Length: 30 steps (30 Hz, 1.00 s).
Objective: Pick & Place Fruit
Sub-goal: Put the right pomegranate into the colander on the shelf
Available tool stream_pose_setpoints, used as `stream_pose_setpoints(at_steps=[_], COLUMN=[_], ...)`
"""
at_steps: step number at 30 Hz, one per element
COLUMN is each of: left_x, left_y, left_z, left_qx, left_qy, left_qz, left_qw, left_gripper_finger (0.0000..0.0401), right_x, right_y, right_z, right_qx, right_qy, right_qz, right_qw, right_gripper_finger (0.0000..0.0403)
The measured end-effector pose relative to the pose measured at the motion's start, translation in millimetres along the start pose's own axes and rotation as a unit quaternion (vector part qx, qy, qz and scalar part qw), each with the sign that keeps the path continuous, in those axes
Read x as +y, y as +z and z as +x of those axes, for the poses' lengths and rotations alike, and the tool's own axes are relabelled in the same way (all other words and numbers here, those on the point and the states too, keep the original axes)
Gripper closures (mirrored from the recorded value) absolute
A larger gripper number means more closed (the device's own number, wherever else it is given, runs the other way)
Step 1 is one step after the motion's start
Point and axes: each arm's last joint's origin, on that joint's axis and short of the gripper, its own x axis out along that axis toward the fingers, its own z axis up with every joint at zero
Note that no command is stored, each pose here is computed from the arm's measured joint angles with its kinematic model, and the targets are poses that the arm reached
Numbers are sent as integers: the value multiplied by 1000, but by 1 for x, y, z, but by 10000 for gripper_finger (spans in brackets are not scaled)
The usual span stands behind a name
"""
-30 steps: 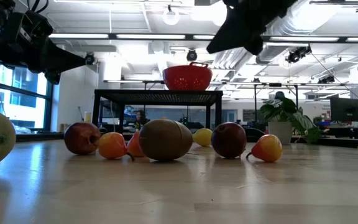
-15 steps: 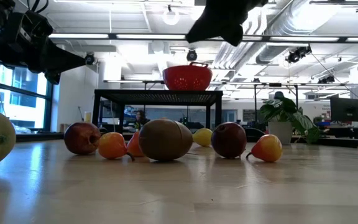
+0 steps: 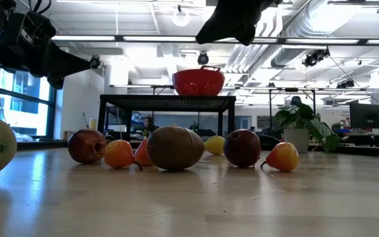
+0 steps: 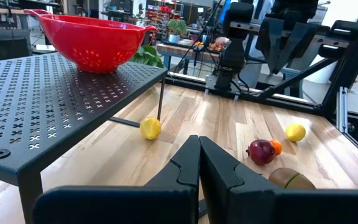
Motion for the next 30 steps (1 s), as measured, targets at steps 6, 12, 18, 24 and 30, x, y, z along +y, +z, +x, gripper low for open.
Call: stream_pose_setpoints(at_steps=[6, 12, 18, 24, 30], left_x=[0, 0, 0, 0, 0], left_y=[0, 0, 0, 0, 0], left_z=[0, 0, 0, 0, 0], left_qx=[0, 0, 0, 0, 0], left_qy=[0, 0, 0, 0, 0], left_qz=[0, 0, 0, 0, 0], left_qw=[1000, 1000, 1000, 1000, 1000], left_gripper_finger=[401, 401, 401, 401, 401], right_x=[-1, -2, -1, 1, 0], right_y=[-3, -8, -7, -8, -15], right_z=[0, 0, 0, 0, 0], right_qx=[18, 39, 41, 53, 79], right_qy=[1, -1, 8, 49, 50], right_qz=[-3, -10, -8, -2, 20], right_qw=[1000, 999, 999, 997, 995], right_gripper_finger=[342, 245, 200, 195, 195])
